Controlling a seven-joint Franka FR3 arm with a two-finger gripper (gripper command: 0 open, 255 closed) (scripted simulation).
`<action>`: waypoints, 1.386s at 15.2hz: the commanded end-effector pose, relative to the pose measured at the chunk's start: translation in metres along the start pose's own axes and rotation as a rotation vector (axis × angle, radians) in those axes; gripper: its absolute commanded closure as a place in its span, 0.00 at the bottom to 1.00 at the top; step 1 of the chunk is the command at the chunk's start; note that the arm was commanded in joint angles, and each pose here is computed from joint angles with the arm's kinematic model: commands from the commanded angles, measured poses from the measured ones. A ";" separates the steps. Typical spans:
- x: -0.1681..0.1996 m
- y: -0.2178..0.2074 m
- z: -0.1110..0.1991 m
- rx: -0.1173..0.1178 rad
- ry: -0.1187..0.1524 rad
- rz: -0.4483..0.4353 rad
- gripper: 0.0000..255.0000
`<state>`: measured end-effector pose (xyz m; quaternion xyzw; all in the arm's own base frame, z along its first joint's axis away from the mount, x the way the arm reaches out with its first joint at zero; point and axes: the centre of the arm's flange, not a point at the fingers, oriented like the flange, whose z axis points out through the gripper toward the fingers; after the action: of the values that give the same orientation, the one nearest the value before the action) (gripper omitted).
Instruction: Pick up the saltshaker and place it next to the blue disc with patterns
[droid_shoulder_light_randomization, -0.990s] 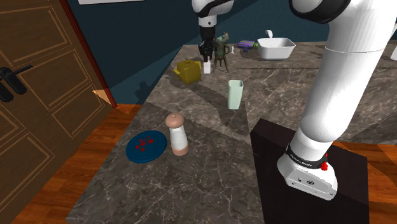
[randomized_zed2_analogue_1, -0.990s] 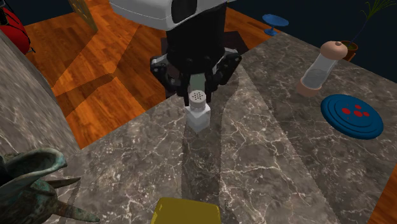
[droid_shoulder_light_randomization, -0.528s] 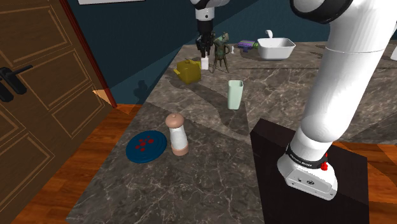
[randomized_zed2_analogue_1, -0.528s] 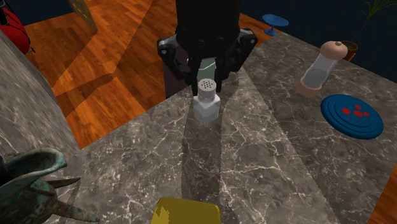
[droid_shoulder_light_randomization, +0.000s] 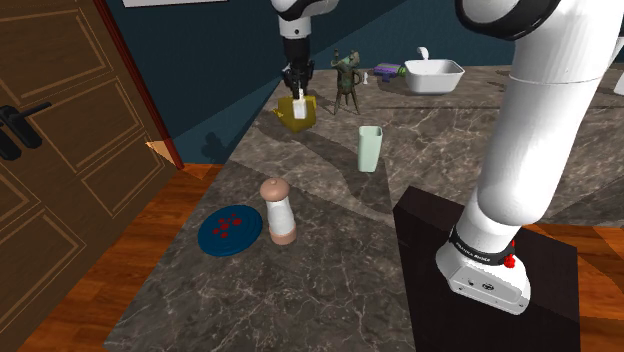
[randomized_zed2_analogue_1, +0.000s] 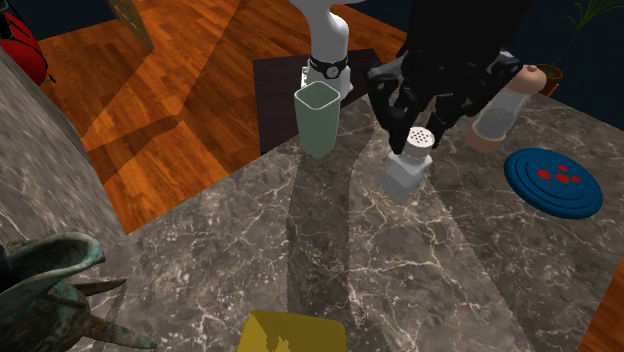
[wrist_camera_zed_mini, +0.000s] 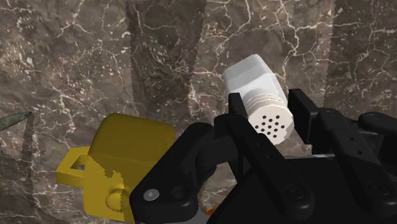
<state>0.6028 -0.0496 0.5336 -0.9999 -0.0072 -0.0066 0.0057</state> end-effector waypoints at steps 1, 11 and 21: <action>0.009 -0.027 -0.001 0.000 0.000 0.001 1.00; 0.042 -0.155 0.001 0.000 0.000 0.001 1.00; 0.065 -0.244 0.017 0.000 0.000 0.001 1.00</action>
<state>0.6633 0.1931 0.5254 -0.9999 -0.0069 -0.0064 0.0057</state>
